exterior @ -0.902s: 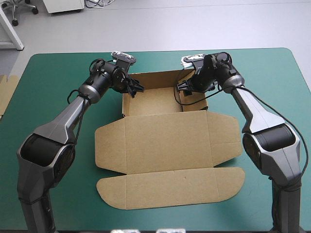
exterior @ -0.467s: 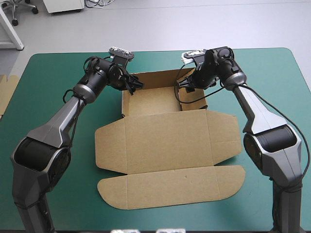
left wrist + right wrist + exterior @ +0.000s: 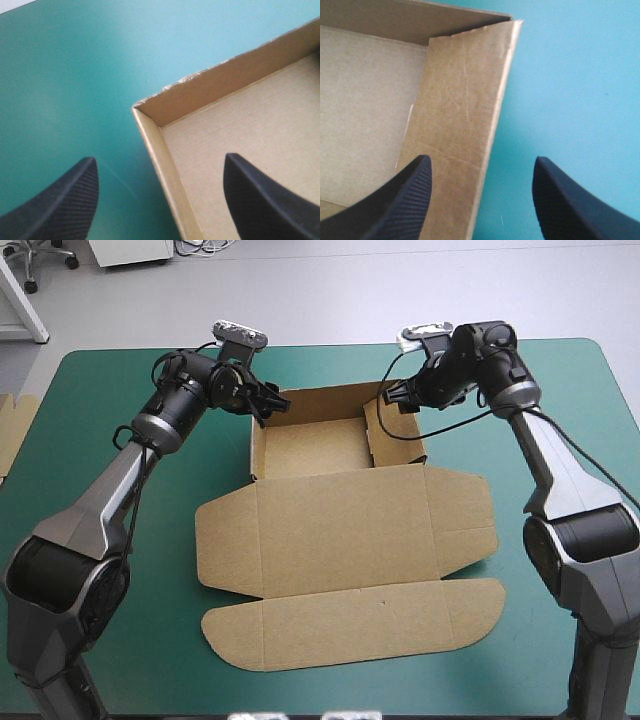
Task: Fold the box
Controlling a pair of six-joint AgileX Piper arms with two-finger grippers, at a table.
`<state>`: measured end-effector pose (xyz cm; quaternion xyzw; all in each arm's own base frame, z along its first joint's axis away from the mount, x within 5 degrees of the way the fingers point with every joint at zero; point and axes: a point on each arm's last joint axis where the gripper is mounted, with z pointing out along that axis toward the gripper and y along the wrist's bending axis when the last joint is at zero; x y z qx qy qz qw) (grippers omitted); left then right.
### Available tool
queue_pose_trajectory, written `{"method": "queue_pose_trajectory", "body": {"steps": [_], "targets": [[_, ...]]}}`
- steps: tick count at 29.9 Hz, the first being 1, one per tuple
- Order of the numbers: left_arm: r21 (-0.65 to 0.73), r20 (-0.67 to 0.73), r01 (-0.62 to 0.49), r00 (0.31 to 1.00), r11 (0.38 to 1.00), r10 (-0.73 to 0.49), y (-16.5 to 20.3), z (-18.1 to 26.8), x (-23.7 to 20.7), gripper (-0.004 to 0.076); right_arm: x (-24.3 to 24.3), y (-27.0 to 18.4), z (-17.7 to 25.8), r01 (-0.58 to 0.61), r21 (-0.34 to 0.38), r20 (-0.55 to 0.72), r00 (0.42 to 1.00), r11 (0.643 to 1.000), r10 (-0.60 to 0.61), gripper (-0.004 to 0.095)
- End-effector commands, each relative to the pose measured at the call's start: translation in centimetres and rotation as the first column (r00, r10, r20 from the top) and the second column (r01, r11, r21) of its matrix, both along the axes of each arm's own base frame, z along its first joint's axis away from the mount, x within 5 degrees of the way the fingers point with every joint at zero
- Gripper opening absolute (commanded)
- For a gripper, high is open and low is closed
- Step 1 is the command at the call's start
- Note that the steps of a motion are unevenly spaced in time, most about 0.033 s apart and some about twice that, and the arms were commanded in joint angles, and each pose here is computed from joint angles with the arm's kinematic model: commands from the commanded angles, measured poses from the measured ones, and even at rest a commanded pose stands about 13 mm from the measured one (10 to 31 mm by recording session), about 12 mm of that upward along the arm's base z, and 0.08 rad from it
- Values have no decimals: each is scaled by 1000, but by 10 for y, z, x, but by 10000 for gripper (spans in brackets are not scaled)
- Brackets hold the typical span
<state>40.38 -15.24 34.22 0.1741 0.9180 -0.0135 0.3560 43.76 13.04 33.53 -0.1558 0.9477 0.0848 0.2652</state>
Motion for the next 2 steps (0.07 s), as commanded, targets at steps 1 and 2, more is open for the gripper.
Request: {"method": "queue_pose_trajectory", "body": {"steps": [1,2], "targets": [[-31,110,9,994,999,-6,5,41,-16,510,-24,-14,60,0,59,145,989,998,-8,550],[-32,112,8,994,999,-5,5,44,-18,510,-28,-14,66,-8,69,150,989,998,-3,550]]}}
